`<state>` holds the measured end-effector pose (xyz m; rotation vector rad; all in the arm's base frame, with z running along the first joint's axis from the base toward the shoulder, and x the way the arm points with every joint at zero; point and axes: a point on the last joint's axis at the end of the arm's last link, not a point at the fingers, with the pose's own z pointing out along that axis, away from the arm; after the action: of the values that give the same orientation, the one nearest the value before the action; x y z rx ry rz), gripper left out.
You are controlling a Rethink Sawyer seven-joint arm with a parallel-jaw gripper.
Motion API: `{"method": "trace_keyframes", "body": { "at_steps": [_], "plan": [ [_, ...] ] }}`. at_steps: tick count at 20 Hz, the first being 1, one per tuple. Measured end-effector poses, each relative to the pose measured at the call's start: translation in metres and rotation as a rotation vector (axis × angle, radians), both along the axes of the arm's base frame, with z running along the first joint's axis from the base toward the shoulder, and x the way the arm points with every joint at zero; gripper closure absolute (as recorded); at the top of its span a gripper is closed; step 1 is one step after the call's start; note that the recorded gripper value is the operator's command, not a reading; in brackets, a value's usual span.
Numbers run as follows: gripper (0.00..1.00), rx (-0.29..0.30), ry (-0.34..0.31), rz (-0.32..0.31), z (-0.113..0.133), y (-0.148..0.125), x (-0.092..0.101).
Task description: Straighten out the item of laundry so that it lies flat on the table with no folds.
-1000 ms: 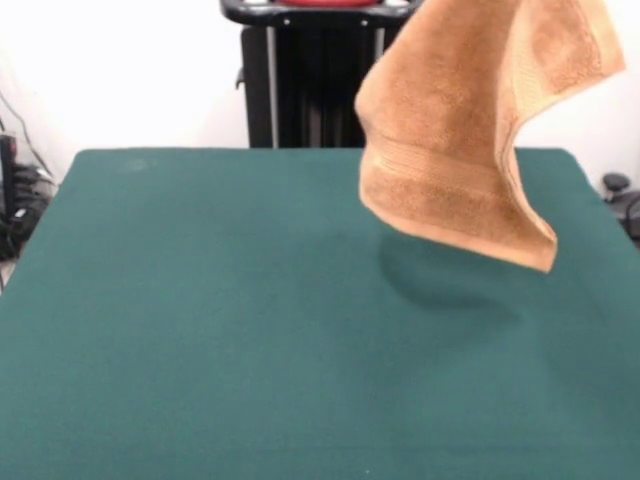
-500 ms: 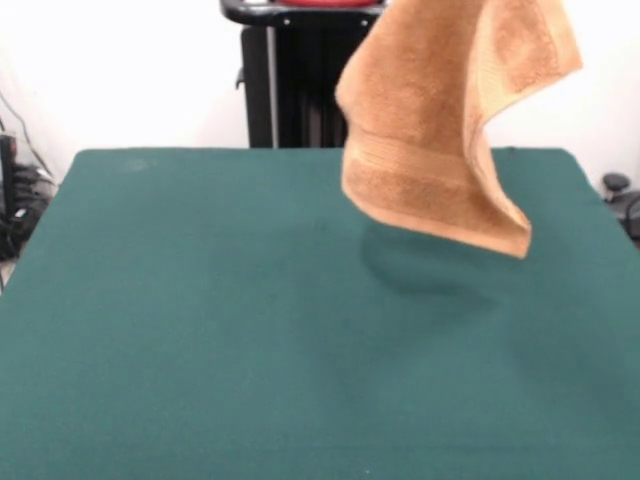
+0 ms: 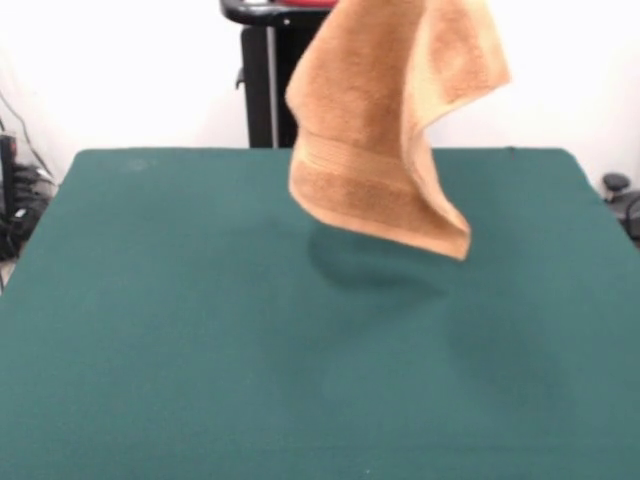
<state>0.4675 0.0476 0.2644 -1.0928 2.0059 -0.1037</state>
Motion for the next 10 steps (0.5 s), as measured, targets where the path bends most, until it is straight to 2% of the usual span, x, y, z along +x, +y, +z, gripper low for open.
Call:
{"method": "trace_keyframes", "body": {
  "at_steps": [4,8,10],
  "plan": [
    [1.0,-0.064,0.013,-0.043,-0.002,-0.022,-0.003],
    [1.0,-0.148,-0.001,-0.027,-0.002,-0.035,-0.008],
    [1.0,-0.224,-0.02,-0.013,0.001,-0.047,-0.011]
  ]
}}
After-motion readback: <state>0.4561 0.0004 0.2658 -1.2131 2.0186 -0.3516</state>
